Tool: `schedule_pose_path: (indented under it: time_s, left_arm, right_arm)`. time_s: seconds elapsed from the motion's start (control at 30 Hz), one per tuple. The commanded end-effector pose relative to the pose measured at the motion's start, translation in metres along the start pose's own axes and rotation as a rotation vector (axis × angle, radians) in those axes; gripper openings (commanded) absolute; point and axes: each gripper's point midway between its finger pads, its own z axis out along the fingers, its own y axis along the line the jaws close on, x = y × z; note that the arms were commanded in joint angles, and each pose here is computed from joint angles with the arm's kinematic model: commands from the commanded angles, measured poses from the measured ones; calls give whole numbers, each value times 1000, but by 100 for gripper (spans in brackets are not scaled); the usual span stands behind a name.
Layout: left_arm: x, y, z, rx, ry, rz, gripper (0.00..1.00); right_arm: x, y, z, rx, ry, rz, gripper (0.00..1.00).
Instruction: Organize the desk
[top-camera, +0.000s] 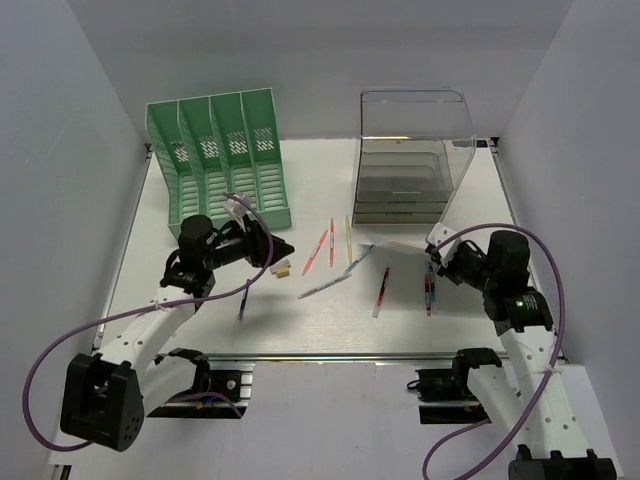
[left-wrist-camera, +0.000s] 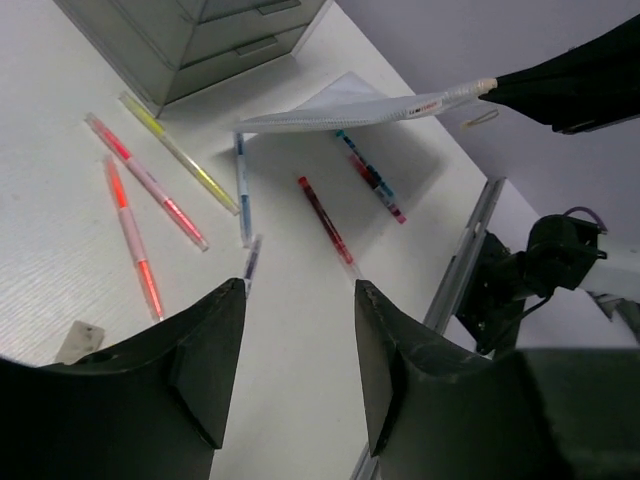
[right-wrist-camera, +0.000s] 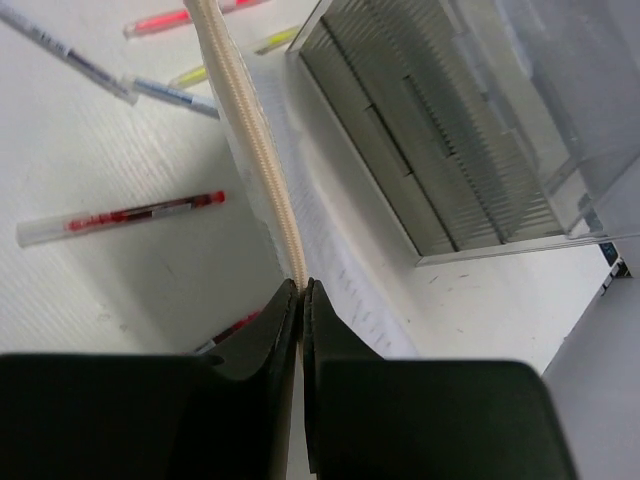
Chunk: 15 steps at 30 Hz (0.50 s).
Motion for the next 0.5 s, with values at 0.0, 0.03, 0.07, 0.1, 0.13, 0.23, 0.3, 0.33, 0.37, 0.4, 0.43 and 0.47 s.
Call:
schedule_pose_path:
  time_s: [0.0,0.03,0.07,0.1,0.13,0.23,0.3,0.33,0.37,0.4,0.43,0.47]
  left_arm:
    - [-19,-25,7,87,-18,32,58]
    - [-19,-30,9,101,-15,27,63]
    - [-17,-34,12,111,-11,26,65]
    - [-18,-36,14,113,-11,26,68]
    - [-20,-39,15,119,-12,26,69]
    - [-18,-44,21,124,-9,27,73]
    - [-15,-44,26,120,-7,17,73]
    - [-11,-48,29,132,-1,16,73]
    - [-9,-49,31,137,0,12,73]
    - [-5,-52,35,147,4,3,73]
    - [-2,-53,38,152,8,-1,73]
    - [1,-53,40,152,11,-3,73]
  right_arm:
    - [-37,-28,-9,80,-86,22,0]
    - [-39,-31,-9,86,-89,31,0]
    - [-44,-33,-8,84,-97,42,0]
    - [-47,-35,-8,84,-104,49,0]
    - [-50,-36,-9,82,-112,57,0]
    - [-60,-42,-6,63,-127,89,0]
    - [-68,-48,-8,68,-138,97,0]
    - [-69,-50,-6,62,-135,109,0]
    - [-70,-51,-5,60,-136,114,0]
    - [-74,-55,-4,60,-139,123,0]
    - [-75,-56,-4,57,-138,128,0]
    - [-77,-58,-3,55,-141,130,0]
